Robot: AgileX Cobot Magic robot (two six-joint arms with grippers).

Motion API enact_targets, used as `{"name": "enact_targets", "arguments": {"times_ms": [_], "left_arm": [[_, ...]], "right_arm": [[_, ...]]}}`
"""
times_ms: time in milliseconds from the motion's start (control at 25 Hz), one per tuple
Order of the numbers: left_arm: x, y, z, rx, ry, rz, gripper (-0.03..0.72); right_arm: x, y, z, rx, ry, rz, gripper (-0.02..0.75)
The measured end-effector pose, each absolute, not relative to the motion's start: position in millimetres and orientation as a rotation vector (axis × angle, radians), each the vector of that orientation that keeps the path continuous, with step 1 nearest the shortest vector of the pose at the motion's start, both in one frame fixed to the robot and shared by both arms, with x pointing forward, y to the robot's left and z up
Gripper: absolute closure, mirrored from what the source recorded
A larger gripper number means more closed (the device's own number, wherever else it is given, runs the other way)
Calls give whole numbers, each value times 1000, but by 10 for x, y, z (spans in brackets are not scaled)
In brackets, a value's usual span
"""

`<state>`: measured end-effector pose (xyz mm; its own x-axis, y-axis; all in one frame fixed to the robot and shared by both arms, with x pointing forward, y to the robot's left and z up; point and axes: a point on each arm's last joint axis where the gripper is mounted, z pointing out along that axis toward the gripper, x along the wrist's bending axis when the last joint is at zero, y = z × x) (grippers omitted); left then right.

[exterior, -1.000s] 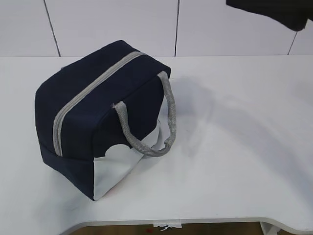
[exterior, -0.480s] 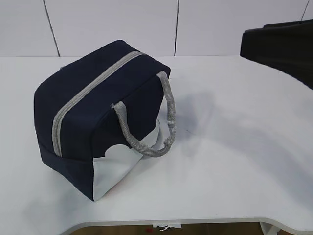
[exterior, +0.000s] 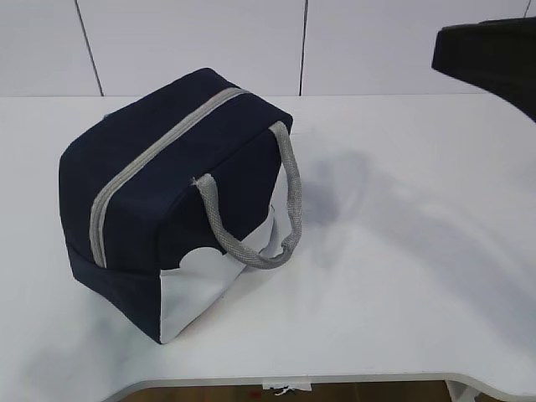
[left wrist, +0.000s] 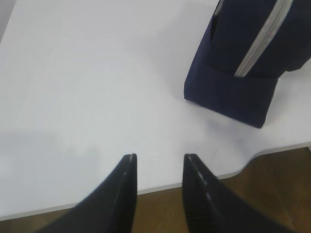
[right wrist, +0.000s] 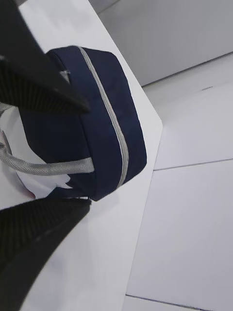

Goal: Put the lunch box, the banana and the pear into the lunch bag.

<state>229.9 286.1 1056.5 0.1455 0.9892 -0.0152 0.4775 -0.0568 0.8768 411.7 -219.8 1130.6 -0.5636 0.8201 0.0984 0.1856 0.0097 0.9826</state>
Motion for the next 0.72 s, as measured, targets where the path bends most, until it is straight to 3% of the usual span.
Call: {"name": "enact_targets", "arguments": {"times_ms": [720], "left_arm": [[2300,2860,10565,1644,1442,835,445]], "right_arm": [[4314,-2488,11017,1265,1505,1320,317]]}}
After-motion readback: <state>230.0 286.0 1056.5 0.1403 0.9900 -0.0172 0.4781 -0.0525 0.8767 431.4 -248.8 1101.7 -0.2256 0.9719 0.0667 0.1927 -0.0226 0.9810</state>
